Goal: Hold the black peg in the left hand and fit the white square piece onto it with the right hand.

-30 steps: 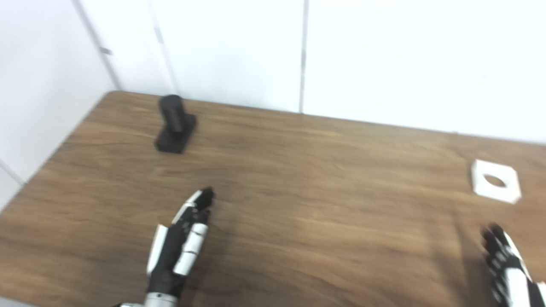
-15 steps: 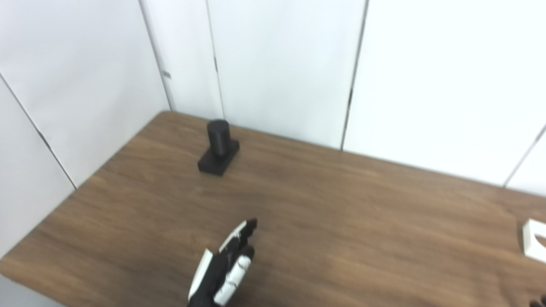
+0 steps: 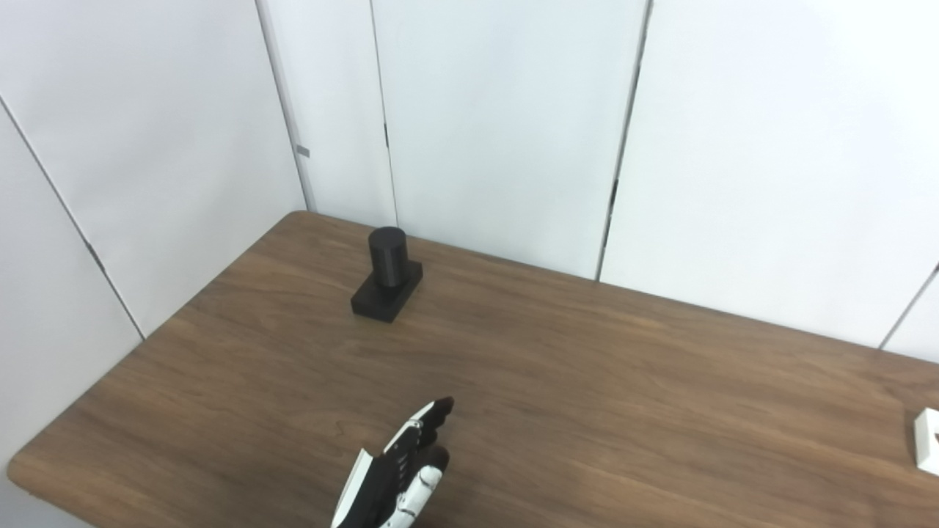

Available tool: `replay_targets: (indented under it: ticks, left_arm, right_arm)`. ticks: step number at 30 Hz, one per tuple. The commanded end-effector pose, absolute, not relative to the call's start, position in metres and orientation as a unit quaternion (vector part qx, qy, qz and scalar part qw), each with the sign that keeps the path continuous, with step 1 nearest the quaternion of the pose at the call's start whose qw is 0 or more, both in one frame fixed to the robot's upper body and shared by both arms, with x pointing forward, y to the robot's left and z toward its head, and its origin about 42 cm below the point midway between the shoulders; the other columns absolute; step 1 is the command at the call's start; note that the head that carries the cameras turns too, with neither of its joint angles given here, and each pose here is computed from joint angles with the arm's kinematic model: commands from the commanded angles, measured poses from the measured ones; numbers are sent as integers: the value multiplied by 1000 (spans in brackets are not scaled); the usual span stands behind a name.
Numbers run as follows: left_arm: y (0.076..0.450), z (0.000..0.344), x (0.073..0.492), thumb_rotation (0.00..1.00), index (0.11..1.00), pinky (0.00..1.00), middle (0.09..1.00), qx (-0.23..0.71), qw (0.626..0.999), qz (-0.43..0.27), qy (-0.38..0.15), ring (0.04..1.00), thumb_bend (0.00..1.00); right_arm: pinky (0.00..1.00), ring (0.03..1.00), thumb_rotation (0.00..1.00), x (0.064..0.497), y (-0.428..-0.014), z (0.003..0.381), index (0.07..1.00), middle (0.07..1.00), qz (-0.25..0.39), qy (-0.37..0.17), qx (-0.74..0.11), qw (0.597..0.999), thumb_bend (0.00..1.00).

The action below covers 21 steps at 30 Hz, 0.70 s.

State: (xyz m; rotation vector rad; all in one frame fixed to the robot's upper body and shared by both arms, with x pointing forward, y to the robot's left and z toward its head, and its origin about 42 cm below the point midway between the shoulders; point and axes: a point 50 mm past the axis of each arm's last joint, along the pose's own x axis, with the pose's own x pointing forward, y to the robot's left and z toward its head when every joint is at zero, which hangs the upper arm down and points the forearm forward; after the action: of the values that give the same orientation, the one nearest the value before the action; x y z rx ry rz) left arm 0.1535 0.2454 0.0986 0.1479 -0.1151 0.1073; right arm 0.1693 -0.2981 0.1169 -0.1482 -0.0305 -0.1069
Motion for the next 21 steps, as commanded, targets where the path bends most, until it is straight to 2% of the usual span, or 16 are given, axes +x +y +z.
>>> replay_targets:
  ticks: [1, 4, 7, 10, 12, 14, 16, 18, 19, 21]
  left_arm:
    - [220, 94, 153, 775, 901, 948, 933, 39, 995, 67, -56, 946, 575]
    - [220, 95, 153, 743, 896, 946, 936, 49, 995, 67, -56, 951, 554]
    - [219, 100, 153, 653, 887, 906, 930, 69, 993, 79, -63, 938, 540]
    - [221, 117, 157, 565, 892, 867, 930, 106, 986, 98, -87, 929, 564]
    - [226, 129, 162, 537, 892, 897, 929, 127, 979, 115, -107, 932, 607]
    - [236, 142, 171, 538, 890, 888, 923, 157, 971, 132, -125, 923, 698]
    - [246, 155, 179, 535, 895, 873, 918, 187, 962, 152, -127, 916, 731]
    - [254, 166, 186, 517, 902, 909, 930, 213, 954, 170, -124, 935, 761]
    - [260, 172, 191, 498, 899, 919, 930, 265, 940, 183, -116, 938, 764]
    - [269, 182, 197, 531, 887, 815, 910, 363, 902, 213, -101, 887, 812]
  right_arm:
    - [986, 928, 1000, 170, -302, 120, 892, 891, -55, -22, -84, 995, 516]
    - [965, 922, 1000, 170, -303, 119, 888, 889, -56, -24, -83, 995, 520]
    - [947, 920, 1000, 171, -302, 117, 887, 892, -59, -23, -79, 995, 531]
    - [971, 927, 1000, 171, -300, 117, 884, 894, -60, -23, -79, 995, 524]
    - [978, 928, 1000, 171, -299, 117, 883, 895, -61, -22, -78, 995, 512]
    - [978, 923, 1000, 171, -298, 116, 885, 889, -62, -23, -77, 995, 513]
    - [971, 924, 1000, 172, -297, 115, 886, 891, -63, -24, -76, 995, 513]
    - [969, 926, 1000, 171, -297, 114, 885, 895, -63, -24, -77, 995, 521]
    - [963, 927, 1000, 171, -297, 114, 885, 898, -63, -25, -77, 995, 520]
    - [933, 917, 1000, 171, -298, 113, 882, 896, -62, -29, -78, 995, 518]
